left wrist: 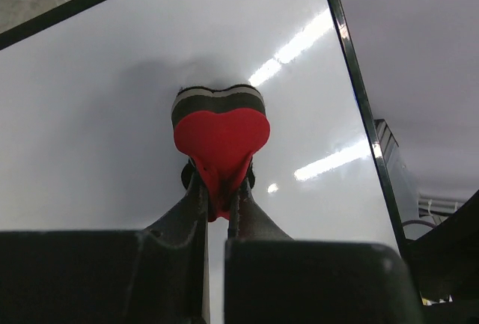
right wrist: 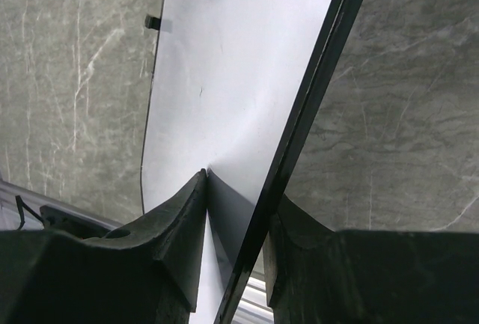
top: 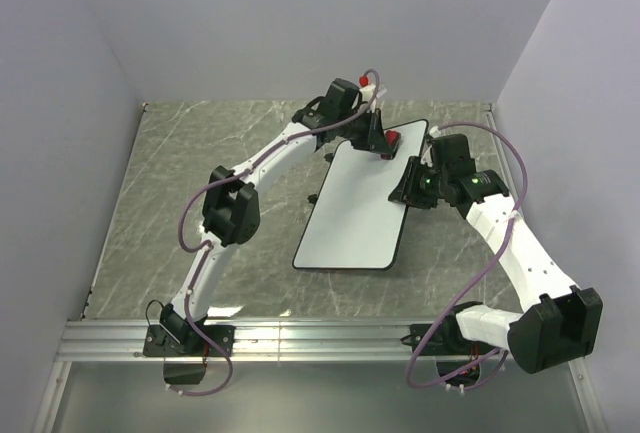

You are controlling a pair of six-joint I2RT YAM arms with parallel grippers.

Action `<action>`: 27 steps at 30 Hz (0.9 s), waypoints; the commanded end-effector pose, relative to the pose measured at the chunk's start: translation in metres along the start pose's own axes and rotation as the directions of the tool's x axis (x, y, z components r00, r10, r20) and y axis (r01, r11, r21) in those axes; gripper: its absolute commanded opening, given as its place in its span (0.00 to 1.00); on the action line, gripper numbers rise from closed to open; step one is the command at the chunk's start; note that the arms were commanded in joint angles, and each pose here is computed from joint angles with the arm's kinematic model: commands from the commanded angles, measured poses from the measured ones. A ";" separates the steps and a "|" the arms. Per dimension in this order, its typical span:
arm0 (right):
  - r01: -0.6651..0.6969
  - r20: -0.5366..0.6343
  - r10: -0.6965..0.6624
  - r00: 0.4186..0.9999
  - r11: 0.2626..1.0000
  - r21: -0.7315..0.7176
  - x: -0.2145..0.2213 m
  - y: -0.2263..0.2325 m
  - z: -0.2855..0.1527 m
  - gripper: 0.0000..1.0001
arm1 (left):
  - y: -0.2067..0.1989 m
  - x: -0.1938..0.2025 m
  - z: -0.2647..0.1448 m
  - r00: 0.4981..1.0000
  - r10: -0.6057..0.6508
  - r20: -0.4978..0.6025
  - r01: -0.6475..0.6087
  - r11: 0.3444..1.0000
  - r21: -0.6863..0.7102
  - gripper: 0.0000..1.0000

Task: Erase the whiteboard

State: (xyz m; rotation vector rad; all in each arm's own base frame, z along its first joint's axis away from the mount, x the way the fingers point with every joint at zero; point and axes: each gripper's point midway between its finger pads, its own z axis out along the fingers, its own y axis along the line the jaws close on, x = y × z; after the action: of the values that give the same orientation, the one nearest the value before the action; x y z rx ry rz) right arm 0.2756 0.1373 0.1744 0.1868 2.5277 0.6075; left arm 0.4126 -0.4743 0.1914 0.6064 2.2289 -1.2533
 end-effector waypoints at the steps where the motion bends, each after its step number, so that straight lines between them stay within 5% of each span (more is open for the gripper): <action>1: 0.155 -0.203 -0.165 0.965 0.986 -0.062 0.053 0.000 0.024 0.00 | -0.058 0.043 0.009 0.989 -0.014 -0.145 0.035 0.989 0.146 0.00; 9: 0.147 -0.204 -0.158 0.966 0.987 -0.065 0.055 0.000 0.025 0.00 | -0.043 0.051 0.006 0.988 -0.029 -0.152 0.041 0.996 0.078 0.00; 16: 0.157 -0.193 -0.166 0.967 0.986 -0.060 0.050 0.002 0.023 0.00 | 0.057 0.047 -0.005 0.982 -0.169 -0.079 0.143 0.954 -0.262 0.00; 21: 0.165 -0.145 -0.172 0.974 0.984 -0.065 0.034 0.010 0.019 0.00 | 0.123 0.015 -0.056 0.978 -0.201 0.063 0.207 0.856 -0.473 0.00; 27: 0.162 -0.075 -0.167 0.983 0.984 -0.071 -0.001 0.029 0.012 0.00 | 0.131 -0.036 -0.158 0.946 -0.109 0.305 0.278 0.758 -0.590 0.00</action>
State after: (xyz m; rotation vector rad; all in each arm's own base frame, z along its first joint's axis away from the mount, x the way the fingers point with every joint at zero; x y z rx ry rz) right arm 0.2881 0.1507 0.1806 0.1050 2.5258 0.6215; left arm 0.4725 -0.3206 0.1166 0.0684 2.5218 -0.6593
